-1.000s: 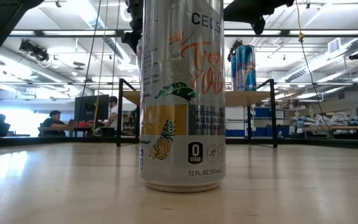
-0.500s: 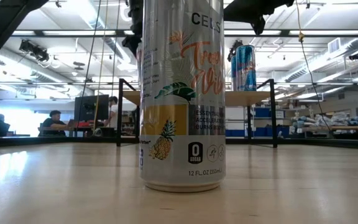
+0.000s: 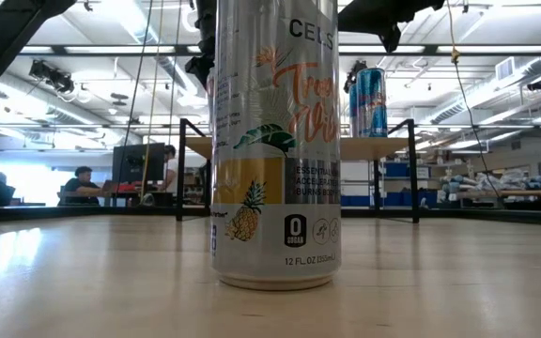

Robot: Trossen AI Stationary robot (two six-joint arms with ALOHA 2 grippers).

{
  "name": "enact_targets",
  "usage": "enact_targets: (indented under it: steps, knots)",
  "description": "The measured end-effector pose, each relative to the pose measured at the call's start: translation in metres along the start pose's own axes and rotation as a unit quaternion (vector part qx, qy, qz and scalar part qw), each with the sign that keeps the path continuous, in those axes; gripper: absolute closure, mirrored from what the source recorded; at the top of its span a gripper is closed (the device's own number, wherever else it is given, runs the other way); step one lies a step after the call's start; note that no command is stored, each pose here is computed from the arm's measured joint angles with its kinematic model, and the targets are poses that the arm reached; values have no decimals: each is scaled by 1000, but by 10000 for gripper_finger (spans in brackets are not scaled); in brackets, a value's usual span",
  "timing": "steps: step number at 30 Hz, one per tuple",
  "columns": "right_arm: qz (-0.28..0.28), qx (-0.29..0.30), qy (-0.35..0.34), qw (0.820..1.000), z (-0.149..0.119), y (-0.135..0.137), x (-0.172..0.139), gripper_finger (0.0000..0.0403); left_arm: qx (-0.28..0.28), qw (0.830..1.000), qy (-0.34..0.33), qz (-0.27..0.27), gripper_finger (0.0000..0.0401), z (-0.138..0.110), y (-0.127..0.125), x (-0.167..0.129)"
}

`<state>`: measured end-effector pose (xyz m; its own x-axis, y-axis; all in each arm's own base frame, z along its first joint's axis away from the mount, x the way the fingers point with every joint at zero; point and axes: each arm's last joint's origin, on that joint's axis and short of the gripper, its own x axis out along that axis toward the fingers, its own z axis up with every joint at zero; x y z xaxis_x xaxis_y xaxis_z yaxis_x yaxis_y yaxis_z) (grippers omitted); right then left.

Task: Place canned beverage on shelf
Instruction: Put the red soda can aligned with the other red soda can on the shelf

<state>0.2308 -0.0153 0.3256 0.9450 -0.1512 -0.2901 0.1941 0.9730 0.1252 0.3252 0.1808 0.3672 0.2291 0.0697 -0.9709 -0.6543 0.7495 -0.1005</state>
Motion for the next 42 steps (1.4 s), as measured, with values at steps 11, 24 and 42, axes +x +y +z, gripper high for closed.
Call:
enact_targets:
  steps: [11, 24, 42]
  knots:
    - [0, 0, 0, 1000, 0, 0, 0, 316, 26, 1000, 0, 0, 47, 0, 0, 0]
    - [0, 0, 0, 1000, 0, 0, 0, 316, 22, 1000, -4, 0, 8, 1, 3, -2]
    - [1, -2, -11, 1000, 2, 0, 0, 316, 27, 995, -91, -14, 7, -7, 6, -53]
